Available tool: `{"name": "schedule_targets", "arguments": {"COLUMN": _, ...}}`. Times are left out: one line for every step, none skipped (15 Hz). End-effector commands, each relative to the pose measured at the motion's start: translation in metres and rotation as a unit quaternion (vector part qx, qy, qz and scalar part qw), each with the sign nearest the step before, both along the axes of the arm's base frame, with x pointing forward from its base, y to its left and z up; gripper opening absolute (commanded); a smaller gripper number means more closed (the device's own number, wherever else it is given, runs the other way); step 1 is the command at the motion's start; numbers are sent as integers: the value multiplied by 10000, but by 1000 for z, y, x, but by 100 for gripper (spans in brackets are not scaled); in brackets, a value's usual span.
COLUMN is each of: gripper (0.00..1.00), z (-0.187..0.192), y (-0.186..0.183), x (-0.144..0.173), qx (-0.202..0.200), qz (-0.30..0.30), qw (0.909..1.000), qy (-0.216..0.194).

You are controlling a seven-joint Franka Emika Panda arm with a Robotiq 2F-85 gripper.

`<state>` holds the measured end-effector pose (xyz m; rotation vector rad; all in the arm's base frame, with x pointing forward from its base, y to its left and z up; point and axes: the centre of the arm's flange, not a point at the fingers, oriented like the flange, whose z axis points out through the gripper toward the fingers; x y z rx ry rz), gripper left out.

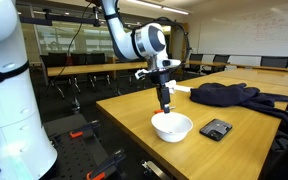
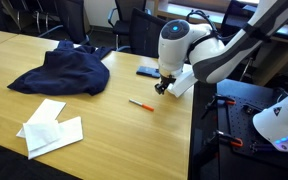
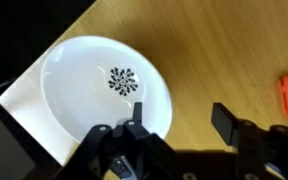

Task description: Move the bowl closer to the edge

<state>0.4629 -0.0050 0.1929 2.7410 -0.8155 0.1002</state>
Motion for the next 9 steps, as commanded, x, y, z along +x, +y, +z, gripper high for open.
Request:
{"name": "schedule_targets", "arguments": {"gripper": 100, "z": 42, "y": -4, "x": -16, "qx": 809, "qz": 217, "qw": 9965, "qy": -1}}
{"name": "schedule_targets", "arguments": {"gripper": 100, "z": 51, "y": -5, "x": -18, "qx": 952, "qz": 246, "qw": 9951, "qy": -86}}
{"name": "schedule_targets", "arguments": {"gripper": 100, "z": 64, "y": -5, "x": -21, "qx": 1028, "qz": 341, "qw": 9939, "qy": -207}}
{"name": "schedule_targets", "arguments": {"gripper": 100, "z": 76, "y": -6, "x": -22, "qx": 1060, "qz": 420, "qw": 9929, "qy": -332}}
{"name": "schedule_targets", "arguments": {"gripper": 100, "z": 89, "y": -7, "x": -23, "qx": 1103, "qz": 479, "qw": 9917, "qy": -446}}
{"name": "schedule_targets", "arguments": {"gripper": 100, "z": 100, "y": -8, "x": -24, "qx": 1092, "qz": 522, "qw": 9912, "qy": -536}}
{"name": "schedule_targets", "arguments": {"gripper": 100, "z": 110, "y": -8, "x": -25, "qx": 1127, "qz": 609, "qw": 9898, "qy": -624}}
{"name": "schedule_targets", "arguments": {"gripper": 100, "z": 118, "y": -8, "x": -26, "qx": 1164, "qz": 700, "qw": 9885, "qy": -660}}
{"name": "schedule_targets", "arguments": {"gripper": 100, "z": 123, "y": -7, "x": -27, "qx": 1195, "qz": 878, "qw": 9865, "qy": -695}}
